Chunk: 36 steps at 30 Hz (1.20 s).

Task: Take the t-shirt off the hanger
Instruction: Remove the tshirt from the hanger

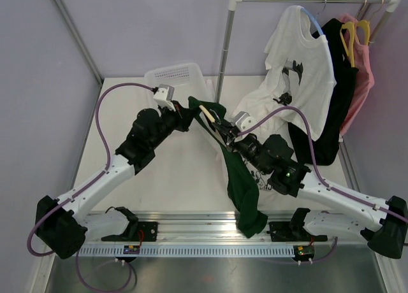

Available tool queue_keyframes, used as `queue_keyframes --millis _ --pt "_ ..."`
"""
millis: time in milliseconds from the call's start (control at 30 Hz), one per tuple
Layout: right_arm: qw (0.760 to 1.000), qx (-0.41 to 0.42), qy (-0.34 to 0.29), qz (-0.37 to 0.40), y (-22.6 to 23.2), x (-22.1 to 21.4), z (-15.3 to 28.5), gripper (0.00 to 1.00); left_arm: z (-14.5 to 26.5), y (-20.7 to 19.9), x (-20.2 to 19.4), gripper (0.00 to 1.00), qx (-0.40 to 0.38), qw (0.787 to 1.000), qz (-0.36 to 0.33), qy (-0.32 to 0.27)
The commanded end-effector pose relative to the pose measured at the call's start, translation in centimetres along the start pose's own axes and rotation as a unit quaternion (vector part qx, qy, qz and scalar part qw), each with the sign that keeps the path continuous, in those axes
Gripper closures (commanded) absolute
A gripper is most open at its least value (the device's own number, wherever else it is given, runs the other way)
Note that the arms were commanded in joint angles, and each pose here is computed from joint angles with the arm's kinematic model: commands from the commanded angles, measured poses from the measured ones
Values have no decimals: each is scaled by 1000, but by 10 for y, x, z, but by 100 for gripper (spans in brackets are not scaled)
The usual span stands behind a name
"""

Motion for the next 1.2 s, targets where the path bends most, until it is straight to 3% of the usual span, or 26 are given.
queue_keyframes --millis 0,300,500,700,1167 --pt "999 13 -41 17 -3 42 7 100 6 11 27 100 59 998 -13 -33" --pt "997 69 39 24 3 36 34 100 11 33 38 100 111 994 1 -18" --pt "991 115 59 21 11 34 55 100 6 58 39 99 146 989 20 3" --pt "985 165 40 13 20 41 73 100 -7 80 30 100 169 984 37 38" --pt "979 148 -138 -13 7 84 122 100 -28 90 4 100 161 983 43 82"
Point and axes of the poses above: each gripper's point midway between its finger pads, its own z axis back along the fingers, its own y axis along the line the jaws close on, x = y × z, the point moved 5 cm from there along z, back along the fingers, and after that the axes turned 4 degrees about -z, right-handed, at the moved point
